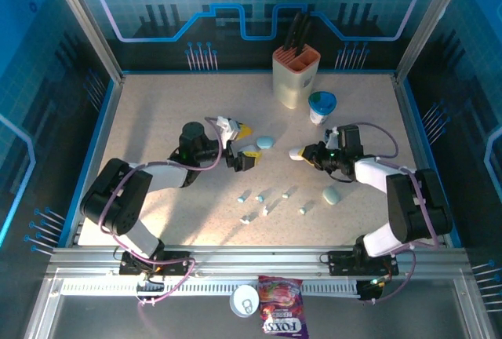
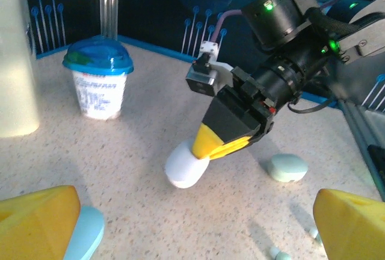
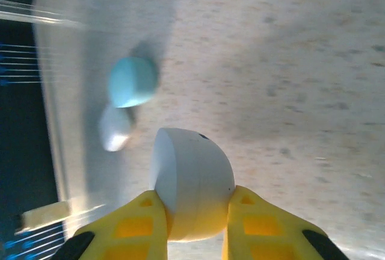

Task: Insert wireless bluetooth earbuds into charging case

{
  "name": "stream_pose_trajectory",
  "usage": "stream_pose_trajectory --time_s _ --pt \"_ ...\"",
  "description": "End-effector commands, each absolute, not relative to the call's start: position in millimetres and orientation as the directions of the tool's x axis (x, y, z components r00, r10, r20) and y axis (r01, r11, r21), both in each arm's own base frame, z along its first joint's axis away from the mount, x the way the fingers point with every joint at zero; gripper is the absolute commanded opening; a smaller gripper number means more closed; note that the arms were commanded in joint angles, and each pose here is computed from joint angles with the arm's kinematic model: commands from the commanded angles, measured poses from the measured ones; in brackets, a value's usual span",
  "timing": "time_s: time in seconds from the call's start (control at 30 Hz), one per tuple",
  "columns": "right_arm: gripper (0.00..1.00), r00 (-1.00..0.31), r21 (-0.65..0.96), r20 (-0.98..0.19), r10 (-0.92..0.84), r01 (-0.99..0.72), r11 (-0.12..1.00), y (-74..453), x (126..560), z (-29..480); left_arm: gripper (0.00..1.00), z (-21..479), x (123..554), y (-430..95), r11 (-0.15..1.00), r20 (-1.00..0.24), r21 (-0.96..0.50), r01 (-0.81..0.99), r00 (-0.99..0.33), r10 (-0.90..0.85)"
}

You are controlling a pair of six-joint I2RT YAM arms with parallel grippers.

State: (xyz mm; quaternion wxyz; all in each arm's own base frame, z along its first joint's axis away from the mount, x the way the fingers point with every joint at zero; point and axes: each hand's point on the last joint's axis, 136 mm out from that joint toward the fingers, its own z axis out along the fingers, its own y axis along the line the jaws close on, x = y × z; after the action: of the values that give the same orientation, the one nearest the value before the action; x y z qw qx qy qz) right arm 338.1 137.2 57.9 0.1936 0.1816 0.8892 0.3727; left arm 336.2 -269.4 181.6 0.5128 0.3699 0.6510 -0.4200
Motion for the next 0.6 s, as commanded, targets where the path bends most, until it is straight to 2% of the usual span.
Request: stream_pose_trajectory --time_s 0.0,0.17,0.33,0.43,0.57 --pt "0.21 -0.864 0.617 -0.239 0.444 0.219 0.756 113 333 31 0.99 171 343 -260 0.437 -0.961 -0.125 0.891 -0.217 0.169" --pt "0.29 -0.854 0.592 -0.254 0.454 0.234 0.771 107 333 29 0.99 159 346 -242 0.523 -0.914 -0.055 0.851 -0.253 0.316" --pt "0.57 -0.843 0.55 -0.308 0.44 0.22 0.806 98 334 42 0.99 146 356 -227 0.589 -0.851 0.002 0.808 -0.309 0.426" --pt "0.69 -0.824 0.519 -0.371 0.427 0.198 0.832 90 334 59 0.99 143 359 -228 0.586 -0.828 0.03 0.81 -0.308 0.468" --pt "0.74 -0.815 0.46 -0.468 0.342 0.106 0.881 92 331 81 0.99 131 359 -238 0.52 -0.789 0.104 0.848 -0.248 0.562"
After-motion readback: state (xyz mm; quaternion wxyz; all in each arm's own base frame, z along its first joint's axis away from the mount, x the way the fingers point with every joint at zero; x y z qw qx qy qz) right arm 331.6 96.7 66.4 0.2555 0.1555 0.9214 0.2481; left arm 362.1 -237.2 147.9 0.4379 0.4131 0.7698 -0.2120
